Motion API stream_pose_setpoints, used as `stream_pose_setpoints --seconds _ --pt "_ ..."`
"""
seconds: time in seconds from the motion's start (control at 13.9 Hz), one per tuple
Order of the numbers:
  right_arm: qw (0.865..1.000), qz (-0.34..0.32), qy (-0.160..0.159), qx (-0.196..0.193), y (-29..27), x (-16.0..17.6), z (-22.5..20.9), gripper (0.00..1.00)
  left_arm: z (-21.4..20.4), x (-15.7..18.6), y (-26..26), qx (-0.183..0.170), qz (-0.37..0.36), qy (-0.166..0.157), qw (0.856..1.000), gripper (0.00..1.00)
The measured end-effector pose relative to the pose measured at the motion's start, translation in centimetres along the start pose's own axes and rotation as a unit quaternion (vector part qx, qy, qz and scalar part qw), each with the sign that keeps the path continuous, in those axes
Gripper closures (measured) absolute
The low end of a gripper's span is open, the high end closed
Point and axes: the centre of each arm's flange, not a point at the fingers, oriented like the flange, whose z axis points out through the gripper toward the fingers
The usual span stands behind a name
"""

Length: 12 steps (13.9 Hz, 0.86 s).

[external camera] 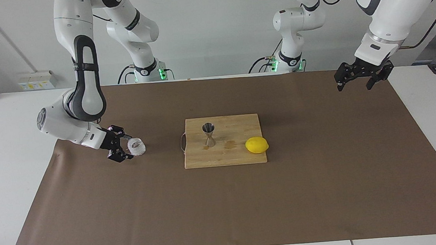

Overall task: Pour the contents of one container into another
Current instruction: 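Move the open right gripper to the small white cup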

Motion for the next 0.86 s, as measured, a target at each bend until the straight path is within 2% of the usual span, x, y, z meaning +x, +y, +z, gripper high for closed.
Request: stream_pose_setpoints --seconds 0.5,0.58,0.65,0.72,0.86 --pt "1.000 0.007 0.018 0.009 -0.6 -0.2 2.0 0.00 0.0 0.0 -0.1 0.000 -0.001 -0.001 1.000 0.00" --pt "1.000 0.008 0.019 0.010 -0.7 -0.2 2.0 0.06 0.0 0.0 -0.1 0.000 -0.001 -0.001 1.000 0.00" --pt "1.000 0.008 0.019 0.010 -0.7 -0.1 2.1 0.06 0.0 0.0 -0.1 0.000 -0.002 -0.001 1.000 0.00" --pt "1.000 0.008 0.019 0.010 -0.7 -0.1 2.2 0.12 0.1 0.0 -0.1 0.000 -0.002 -0.001 1.000 0.00" --pt "1.000 0.008 0.021 0.006 -0.5 0.0 2.0 0.37 0.2 -0.1 0.0 0.000 0.000 -0.006 1.000 0.00"
